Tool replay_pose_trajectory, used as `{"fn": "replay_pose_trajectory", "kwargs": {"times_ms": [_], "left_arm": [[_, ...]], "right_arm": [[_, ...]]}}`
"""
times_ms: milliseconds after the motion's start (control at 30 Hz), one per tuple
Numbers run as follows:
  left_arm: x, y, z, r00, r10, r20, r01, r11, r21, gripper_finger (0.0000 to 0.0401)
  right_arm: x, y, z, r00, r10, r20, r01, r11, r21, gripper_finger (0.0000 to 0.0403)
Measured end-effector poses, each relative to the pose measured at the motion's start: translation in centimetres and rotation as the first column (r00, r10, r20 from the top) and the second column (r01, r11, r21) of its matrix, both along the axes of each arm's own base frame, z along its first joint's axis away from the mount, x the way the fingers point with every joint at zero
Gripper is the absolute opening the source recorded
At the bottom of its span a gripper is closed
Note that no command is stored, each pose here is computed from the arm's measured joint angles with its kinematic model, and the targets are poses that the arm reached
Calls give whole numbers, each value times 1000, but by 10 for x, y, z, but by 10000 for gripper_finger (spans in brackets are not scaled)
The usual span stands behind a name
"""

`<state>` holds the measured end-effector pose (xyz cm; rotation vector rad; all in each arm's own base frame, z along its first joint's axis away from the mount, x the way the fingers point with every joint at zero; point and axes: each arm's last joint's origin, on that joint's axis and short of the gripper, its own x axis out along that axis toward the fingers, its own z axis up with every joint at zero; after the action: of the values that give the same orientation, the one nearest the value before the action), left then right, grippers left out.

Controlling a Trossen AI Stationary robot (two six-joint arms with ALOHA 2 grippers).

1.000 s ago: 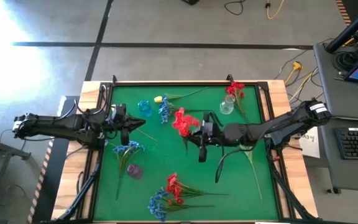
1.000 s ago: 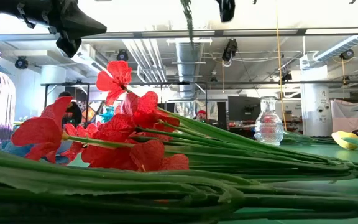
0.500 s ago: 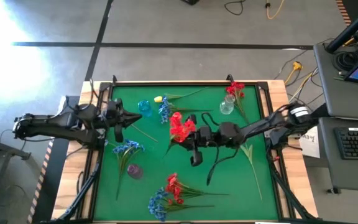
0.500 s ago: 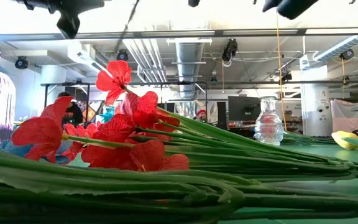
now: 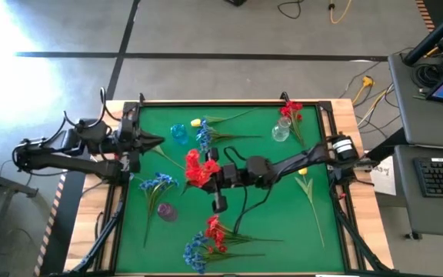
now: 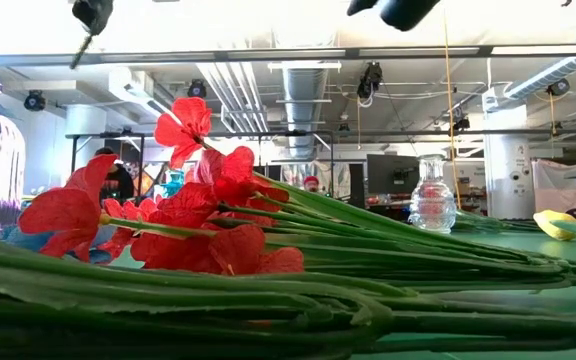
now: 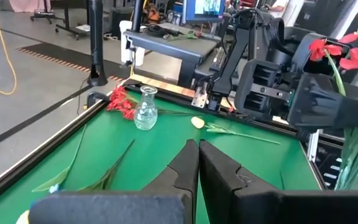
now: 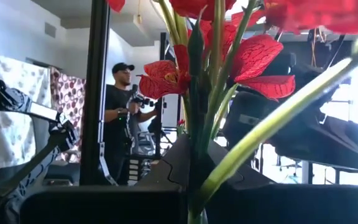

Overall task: Sort flowers into vase by color
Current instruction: Put the middle right red flowers into the purple vase

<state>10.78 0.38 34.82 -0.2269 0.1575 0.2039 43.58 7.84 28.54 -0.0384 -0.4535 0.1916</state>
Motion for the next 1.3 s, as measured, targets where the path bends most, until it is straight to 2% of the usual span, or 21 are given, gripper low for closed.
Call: {"fn": "replay_pose_trajectory", "kwargs": {"times_ms": [300,633,1100,1300], "left_arm": [[-24,2,-6,997,69,-38,-69,998,-14,0],[-41,3,-3,997,73,23,-73,997,-12,0],[-43,3,-2,996,84,32,-83,996,-10,0],[-42,3,-3,996,84,25,-84,996,-9,0]], "right_arm": [[22,4,-4,1000,10,16,-11,1000,18,13],[28,5,-4,1000,18,20,-18,999,34,13],[29,6,-6,999,33,14,-33,998,59,13],[46,10,-12,998,61,-27,-58,995,77,13]]}}
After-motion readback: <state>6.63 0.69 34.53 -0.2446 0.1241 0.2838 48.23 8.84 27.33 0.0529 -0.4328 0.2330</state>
